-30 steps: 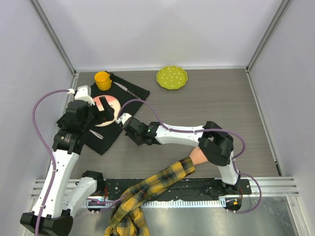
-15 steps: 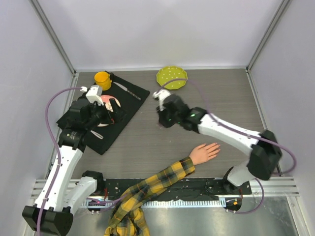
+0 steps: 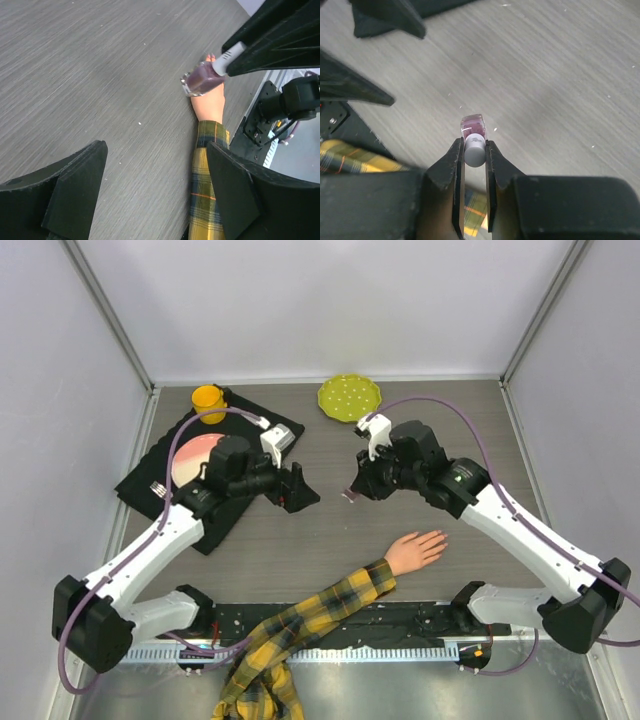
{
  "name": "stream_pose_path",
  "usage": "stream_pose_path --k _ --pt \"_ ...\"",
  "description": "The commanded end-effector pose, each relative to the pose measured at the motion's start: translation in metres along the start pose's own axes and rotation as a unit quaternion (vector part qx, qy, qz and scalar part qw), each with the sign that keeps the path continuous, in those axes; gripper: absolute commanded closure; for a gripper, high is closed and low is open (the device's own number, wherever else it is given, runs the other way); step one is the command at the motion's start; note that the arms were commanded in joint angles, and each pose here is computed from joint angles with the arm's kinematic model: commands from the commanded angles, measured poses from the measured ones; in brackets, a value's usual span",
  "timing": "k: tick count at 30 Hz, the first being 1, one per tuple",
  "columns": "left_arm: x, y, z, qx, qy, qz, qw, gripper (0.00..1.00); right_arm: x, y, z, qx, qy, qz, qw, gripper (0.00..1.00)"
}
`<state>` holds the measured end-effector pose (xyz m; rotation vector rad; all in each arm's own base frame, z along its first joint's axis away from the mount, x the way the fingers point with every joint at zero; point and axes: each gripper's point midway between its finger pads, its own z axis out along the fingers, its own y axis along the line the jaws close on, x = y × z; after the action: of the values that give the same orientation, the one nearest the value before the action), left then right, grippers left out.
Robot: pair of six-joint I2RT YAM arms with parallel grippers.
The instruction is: Paint the nails
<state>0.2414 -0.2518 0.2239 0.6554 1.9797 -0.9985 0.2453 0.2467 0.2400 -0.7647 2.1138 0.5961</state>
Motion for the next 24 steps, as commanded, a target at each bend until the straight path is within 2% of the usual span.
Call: stream_pose_path --k 1,4,9,15,24 --pt "-0.038 -0.017 0.006 0.039 -0.046 0.068 0.996 0.17 -0.003 0.017 -0.027 -0.044 -0.015 -0.019 0.999 0.99" --pt "-0.031 -0.024 0.009 0.067 -0.032 0.081 0.994 0.2 -0.006 0.03 -0.037 -0.079 -0.028 -0.033 0.996 0.99" --pt "-0.025 -0.03 0.007 0.085 -0.023 0.097 0.991 0.32 -0.008 0.037 -0.04 -0.099 -0.027 -0.035 0.994 0.99" --pt "-0.016 -0.039 0.004 0.111 0.002 0.123 0.986 0.25 -0.019 0.044 -0.042 -0.119 -0.034 -0.049 0.991 0.99" --pt "-0.003 -0.053 0.004 0.164 0.006 0.13 0.978 0.31 -0.026 0.067 -0.045 -0.19 -0.037 -0.058 0.979 0.99"
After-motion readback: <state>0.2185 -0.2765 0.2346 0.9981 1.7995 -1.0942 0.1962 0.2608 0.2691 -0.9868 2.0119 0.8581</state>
